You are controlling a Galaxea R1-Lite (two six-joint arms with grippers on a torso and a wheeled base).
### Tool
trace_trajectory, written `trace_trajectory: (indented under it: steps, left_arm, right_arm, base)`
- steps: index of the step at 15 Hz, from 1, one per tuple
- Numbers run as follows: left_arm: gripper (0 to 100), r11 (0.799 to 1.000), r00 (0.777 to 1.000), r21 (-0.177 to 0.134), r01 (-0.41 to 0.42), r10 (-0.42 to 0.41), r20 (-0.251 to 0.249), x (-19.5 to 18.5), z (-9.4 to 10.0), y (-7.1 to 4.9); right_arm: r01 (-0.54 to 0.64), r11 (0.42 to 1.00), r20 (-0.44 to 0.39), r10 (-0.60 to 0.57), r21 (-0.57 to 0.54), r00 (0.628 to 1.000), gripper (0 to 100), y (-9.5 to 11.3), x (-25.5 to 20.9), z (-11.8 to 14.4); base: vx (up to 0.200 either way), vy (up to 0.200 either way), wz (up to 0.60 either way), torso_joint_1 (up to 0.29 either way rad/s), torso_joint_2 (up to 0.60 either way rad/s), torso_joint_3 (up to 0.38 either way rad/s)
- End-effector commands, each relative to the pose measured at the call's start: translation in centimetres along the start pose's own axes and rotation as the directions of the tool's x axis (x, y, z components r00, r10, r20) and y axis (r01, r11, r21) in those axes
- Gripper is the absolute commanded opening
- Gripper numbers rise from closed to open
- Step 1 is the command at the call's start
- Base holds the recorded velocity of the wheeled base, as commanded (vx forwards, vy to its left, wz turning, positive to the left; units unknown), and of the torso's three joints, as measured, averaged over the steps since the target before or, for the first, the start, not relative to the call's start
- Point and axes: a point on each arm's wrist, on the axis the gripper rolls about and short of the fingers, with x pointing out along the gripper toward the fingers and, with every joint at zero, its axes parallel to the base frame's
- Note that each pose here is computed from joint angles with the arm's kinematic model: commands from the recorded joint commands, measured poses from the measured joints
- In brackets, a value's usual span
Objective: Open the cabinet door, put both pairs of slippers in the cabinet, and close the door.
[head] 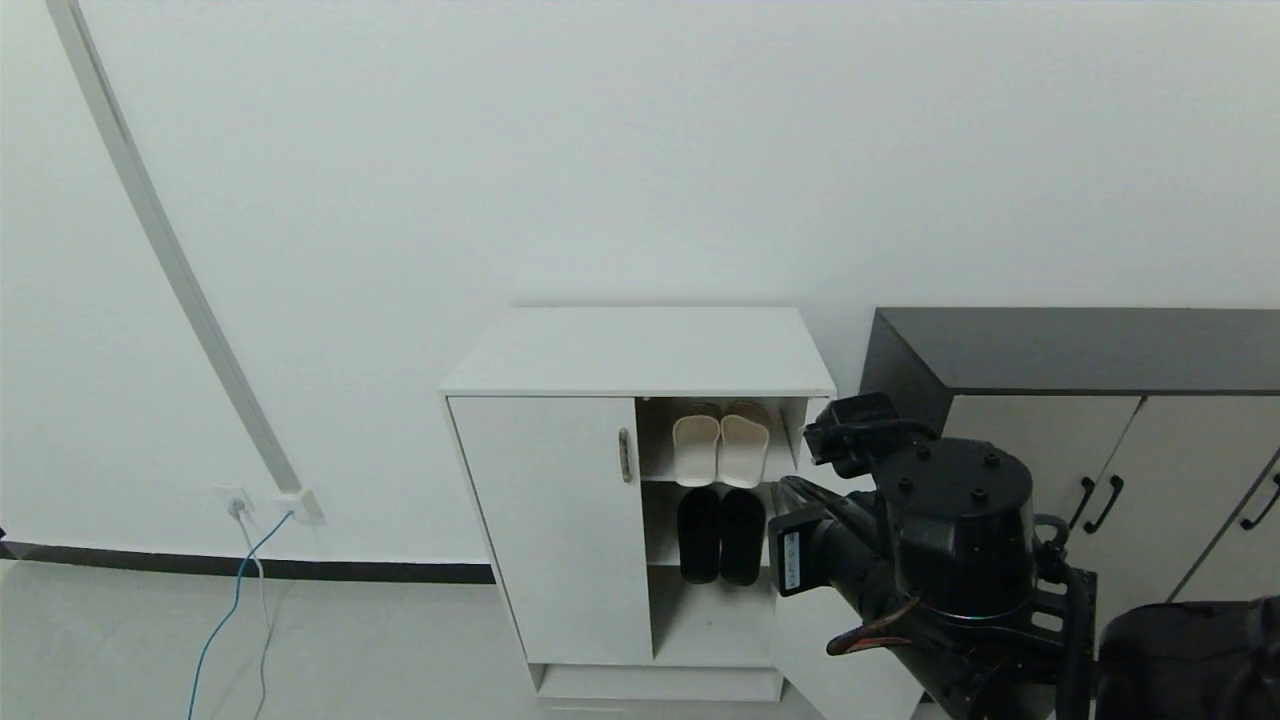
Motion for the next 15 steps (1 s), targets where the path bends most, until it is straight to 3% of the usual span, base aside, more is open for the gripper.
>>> trace_trajectory:
  steps: [1,6,11,15]
  left_arm:
    - [0,1.000,1.000,-0.001,-0.002,0.002,0.000,0.00,0.00,0.00]
    - [0,1.000,1.000,-0.001,-0.001,0.001,0.000,0.00,0.00,0.00]
    - [0,1.000,1.000,-0.001,-0.001,0.001,0.000,0.00,0.00,0.00]
    - [0,1.000,1.000,-0.001,-0.001,0.001,0.000,0.00,0.00,0.00]
  right_arm:
    - [-0.003,1.000,-0.010,0.003,-0.006,1.000,0,-0.08,0.02,-0.26]
    - [-0.016,1.000,-0.012,0.016,-0.024,1.000,0,-0.31,0.19,-0.21]
    - [-0.013,1.000,-0.011,0.013,-0.025,1.000,0,-0.40,0.22,-0.16]
    - [-0.003,1.000,-0.017,0.003,-0.027,1.000,0,-0.66,0.39,-0.32]
  base:
    - [0.000,0.000,0.00,0.227,-0.52,-0.290]
    - [0.000,0.000,0.00,0.181,-0.40,-0.229]
    - [0.000,0.000,-0.48,0.017,-0.05,-0.026]
    - [0.000,0.000,0.00,0.000,0.00,0.000]
